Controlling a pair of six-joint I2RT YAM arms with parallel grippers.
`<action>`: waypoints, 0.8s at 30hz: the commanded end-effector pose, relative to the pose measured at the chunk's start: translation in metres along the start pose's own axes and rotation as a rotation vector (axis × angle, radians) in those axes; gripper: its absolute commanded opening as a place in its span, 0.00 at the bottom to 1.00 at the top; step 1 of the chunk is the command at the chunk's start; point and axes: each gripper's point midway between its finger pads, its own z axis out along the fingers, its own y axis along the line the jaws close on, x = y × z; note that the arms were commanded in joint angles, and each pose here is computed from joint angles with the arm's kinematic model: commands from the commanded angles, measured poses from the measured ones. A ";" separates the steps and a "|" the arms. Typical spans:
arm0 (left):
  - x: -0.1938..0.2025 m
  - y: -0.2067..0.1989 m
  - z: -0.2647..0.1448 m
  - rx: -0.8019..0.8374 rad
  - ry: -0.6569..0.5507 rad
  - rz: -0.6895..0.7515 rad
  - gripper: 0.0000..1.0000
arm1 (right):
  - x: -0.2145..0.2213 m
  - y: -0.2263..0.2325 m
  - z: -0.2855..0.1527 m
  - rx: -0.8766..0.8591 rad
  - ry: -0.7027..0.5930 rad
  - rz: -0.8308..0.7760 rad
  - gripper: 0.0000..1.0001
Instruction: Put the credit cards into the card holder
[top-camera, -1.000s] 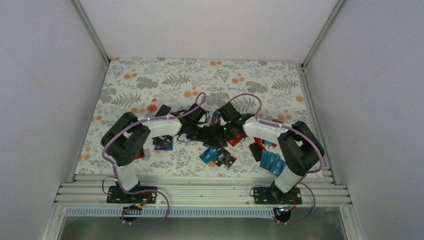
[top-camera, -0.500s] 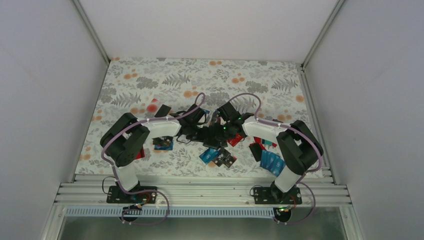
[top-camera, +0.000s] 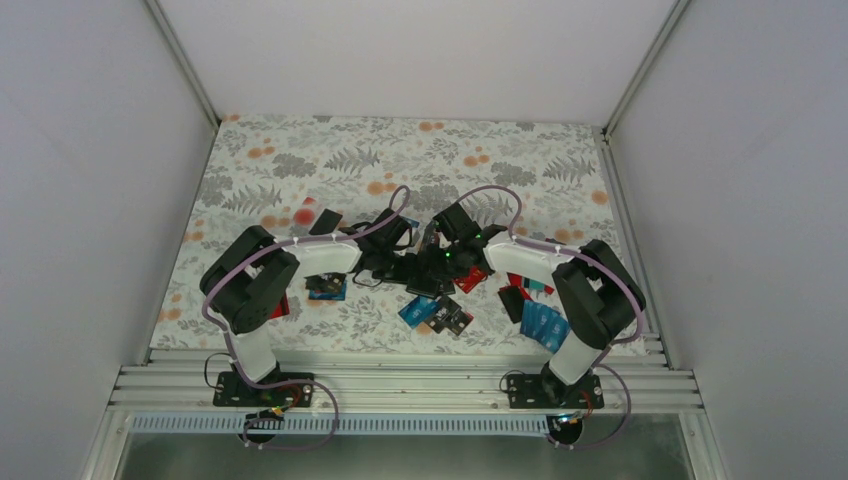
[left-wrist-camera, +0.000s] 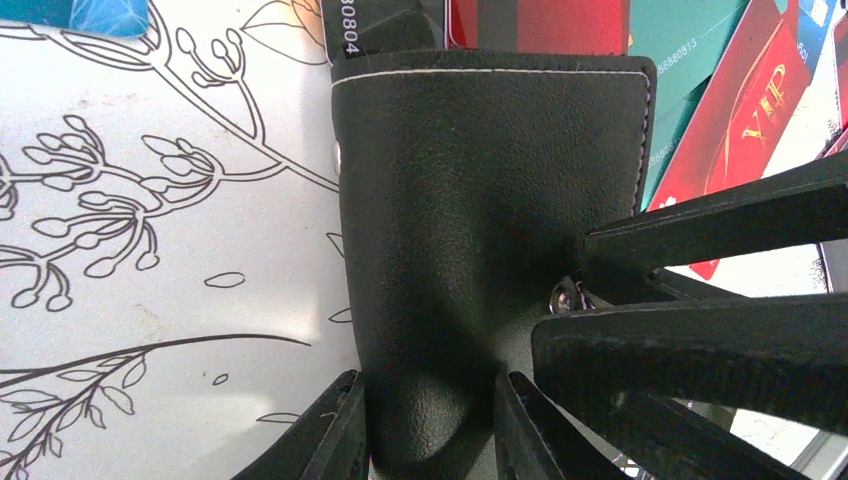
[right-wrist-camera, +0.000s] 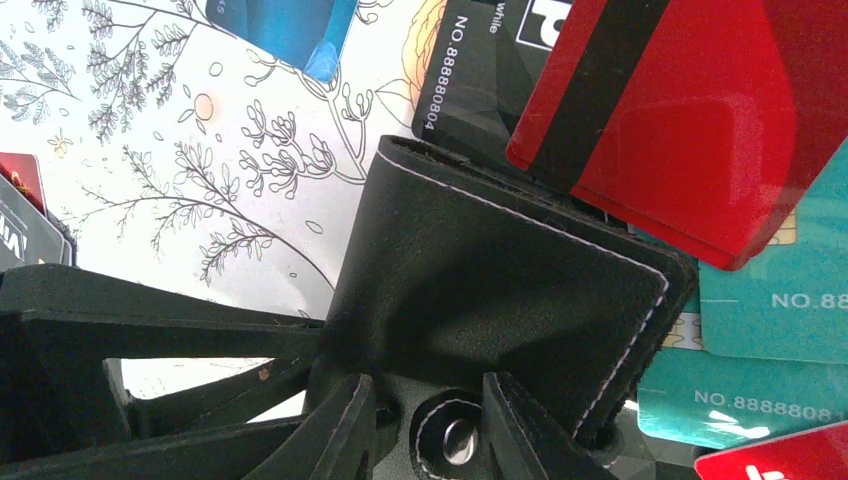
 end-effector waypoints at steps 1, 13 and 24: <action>0.019 0.004 0.006 -0.002 0.058 -0.009 0.31 | -0.004 0.002 -0.004 0.003 -0.020 0.011 0.29; 0.020 0.004 0.006 0.001 0.058 -0.012 0.30 | -0.014 0.016 -0.030 -0.043 -0.088 0.006 0.29; 0.020 0.004 0.007 0.000 0.061 -0.013 0.27 | -0.010 -0.011 -0.051 0.056 -0.164 0.041 0.11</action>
